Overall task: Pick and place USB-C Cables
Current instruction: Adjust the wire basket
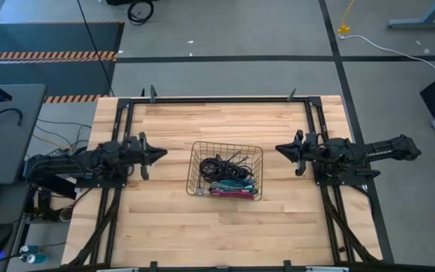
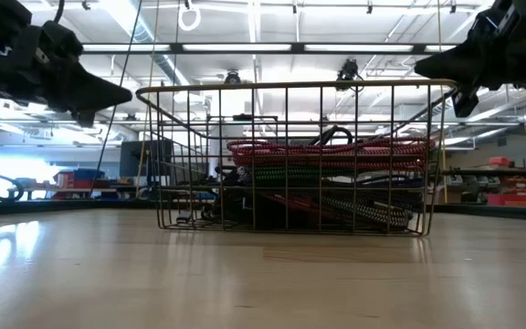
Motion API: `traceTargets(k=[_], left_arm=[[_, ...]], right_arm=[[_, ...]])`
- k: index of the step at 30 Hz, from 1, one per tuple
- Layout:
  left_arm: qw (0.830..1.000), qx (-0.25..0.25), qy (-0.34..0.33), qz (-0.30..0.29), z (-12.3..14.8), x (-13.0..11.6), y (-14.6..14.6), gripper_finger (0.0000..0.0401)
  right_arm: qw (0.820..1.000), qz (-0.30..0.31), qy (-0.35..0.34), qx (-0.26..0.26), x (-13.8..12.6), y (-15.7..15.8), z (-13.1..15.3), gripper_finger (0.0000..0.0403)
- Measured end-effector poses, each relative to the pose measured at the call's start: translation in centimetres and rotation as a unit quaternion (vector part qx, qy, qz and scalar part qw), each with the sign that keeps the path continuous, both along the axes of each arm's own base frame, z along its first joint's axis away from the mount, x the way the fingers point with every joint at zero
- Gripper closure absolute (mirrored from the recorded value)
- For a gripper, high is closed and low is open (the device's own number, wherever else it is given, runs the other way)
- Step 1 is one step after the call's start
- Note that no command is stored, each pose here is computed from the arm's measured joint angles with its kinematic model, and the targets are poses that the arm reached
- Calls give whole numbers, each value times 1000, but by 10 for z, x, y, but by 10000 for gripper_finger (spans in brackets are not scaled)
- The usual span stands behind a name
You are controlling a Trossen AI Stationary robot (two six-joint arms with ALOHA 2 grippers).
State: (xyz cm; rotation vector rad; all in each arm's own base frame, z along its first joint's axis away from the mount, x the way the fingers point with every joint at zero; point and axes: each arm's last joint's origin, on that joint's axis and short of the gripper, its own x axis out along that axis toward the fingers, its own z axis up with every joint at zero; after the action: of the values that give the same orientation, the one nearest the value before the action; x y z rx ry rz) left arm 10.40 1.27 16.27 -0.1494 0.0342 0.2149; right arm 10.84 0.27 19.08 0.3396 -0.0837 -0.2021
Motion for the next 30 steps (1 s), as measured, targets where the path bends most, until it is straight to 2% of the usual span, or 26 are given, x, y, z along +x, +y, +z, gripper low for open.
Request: traceTargets(k=[6, 8, 10, 15, 18, 21, 30], left_arm=[[999, 31, -27, 0, 6, 0, 0, 359], [999, 31, -40, 4, 9, 0, 0, 359], [999, 21, -40, 3, 9, 0, 0, 359], [1000, 18, -19, 2, 4, 0, 0, 358], [1000, 18, -19, 1, 4, 0, 0, 358], [1000, 18, -19, 1, 4, 0, 0, 358], [1000, 18, -19, 1, 4, 0, 0, 358]], right_arm=[[999, -5, 9, -31, 0, 0, 0, 374], [997, 3, 38, -65, 0, 0, -5, 374], [993, 33, 70, -93, 0, 2, -10, 375], [985, 120, 86, -84, 1, 7, -19, 374], [983, 144, 89, -78, 1, 8, -32, 374], [983, 134, 97, -76, 1, 8, -36, 373], [981, 92, 29, -170, -8, 4, -22, 373]])
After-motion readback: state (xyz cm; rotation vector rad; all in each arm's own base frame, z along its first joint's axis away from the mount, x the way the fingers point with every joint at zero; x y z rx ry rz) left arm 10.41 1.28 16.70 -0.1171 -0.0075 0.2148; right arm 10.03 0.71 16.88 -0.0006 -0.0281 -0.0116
